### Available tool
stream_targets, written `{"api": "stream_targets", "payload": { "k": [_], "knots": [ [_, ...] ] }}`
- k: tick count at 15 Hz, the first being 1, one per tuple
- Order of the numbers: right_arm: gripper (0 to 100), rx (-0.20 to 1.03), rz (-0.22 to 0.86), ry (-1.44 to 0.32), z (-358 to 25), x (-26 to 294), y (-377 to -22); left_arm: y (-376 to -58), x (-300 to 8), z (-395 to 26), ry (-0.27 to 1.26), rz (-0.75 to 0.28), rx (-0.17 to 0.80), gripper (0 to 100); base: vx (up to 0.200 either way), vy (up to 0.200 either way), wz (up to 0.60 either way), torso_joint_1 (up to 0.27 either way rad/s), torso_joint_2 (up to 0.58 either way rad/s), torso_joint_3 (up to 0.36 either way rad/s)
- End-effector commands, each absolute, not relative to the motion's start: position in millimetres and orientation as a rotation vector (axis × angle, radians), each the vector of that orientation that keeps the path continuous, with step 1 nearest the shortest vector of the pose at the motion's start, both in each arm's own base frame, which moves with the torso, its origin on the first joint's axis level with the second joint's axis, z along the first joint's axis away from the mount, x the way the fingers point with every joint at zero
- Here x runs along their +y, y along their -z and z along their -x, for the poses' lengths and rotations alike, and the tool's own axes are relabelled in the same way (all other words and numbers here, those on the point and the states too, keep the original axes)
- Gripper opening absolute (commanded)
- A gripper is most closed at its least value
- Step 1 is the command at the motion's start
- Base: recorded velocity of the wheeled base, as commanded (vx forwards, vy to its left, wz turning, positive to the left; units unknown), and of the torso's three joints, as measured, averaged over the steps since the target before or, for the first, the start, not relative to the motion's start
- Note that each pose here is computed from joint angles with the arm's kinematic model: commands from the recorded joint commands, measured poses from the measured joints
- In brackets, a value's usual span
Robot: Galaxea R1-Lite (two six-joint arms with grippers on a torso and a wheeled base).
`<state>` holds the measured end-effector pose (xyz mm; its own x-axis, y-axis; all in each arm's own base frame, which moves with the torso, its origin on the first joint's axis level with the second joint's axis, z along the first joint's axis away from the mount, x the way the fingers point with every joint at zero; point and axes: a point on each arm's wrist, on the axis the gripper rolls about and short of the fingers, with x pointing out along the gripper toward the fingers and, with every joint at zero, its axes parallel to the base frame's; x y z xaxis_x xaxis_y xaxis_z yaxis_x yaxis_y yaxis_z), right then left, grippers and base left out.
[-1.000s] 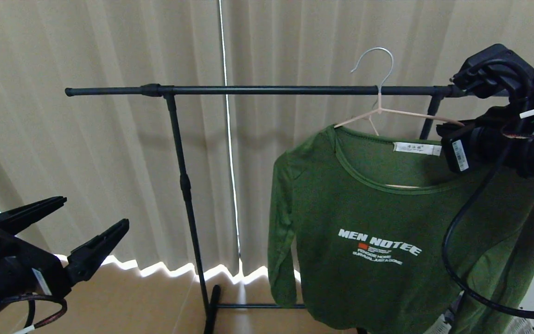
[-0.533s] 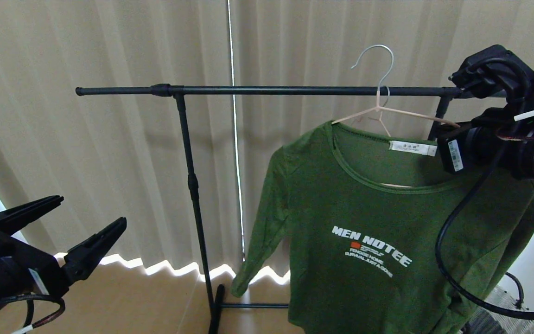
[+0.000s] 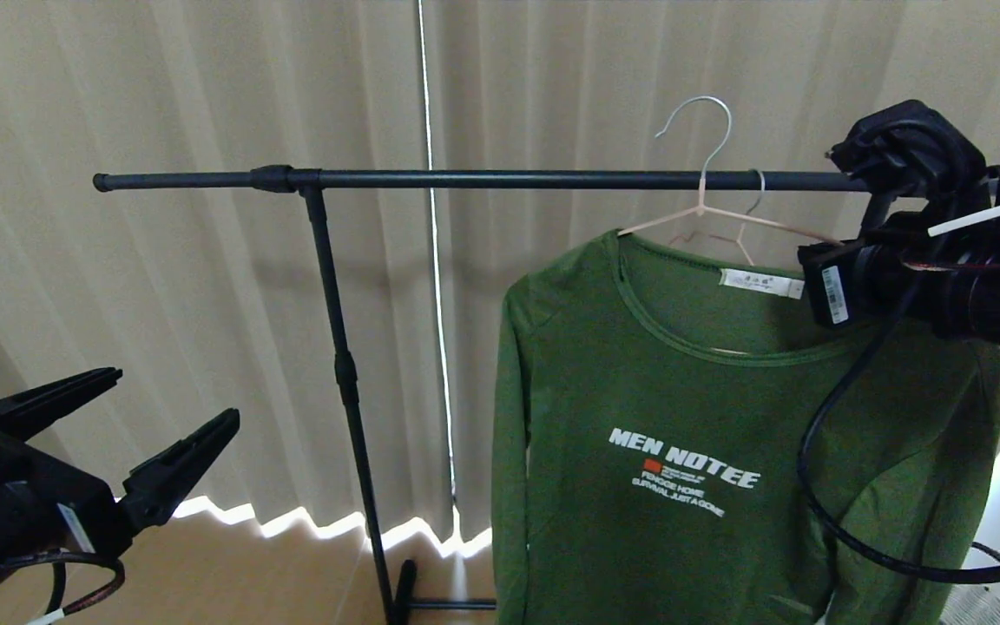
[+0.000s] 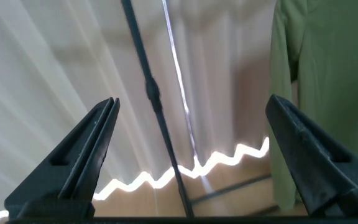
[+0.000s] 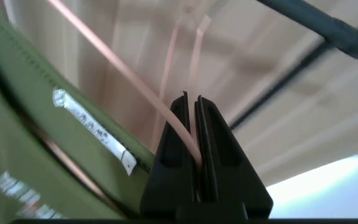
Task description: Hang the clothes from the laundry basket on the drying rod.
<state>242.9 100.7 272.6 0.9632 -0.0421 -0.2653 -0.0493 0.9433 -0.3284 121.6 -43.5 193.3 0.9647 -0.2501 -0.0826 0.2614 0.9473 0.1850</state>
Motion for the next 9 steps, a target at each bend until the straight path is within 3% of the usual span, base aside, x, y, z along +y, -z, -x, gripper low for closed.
{"api": "stream_targets", "payload": {
  "k": [1,3,9],
  "knots": [
    [0,0.290,0.346,-0.008,-247.4,103.4,-267.1,-193.2,-43.8,-121.9,0.261,-0.197,0.059,100,0.200,0.000,0.00,0.002,0.01,-0.002],
    [0,0.297,0.349,-0.010,-251.6,105.7,-264.3,-192.3,-43.7,-121.7,0.262,-0.199,0.062,100,0.200,0.000,0.00,0.005,0.00,0.000],
    [0,0.315,0.362,0.008,-274.7,116.0,-257.8,-188.8,-43.8,-120.8,0.266,-0.206,0.073,100,0.000,0.000,0.00,0.000,0.00,0.000]
  ]
}}
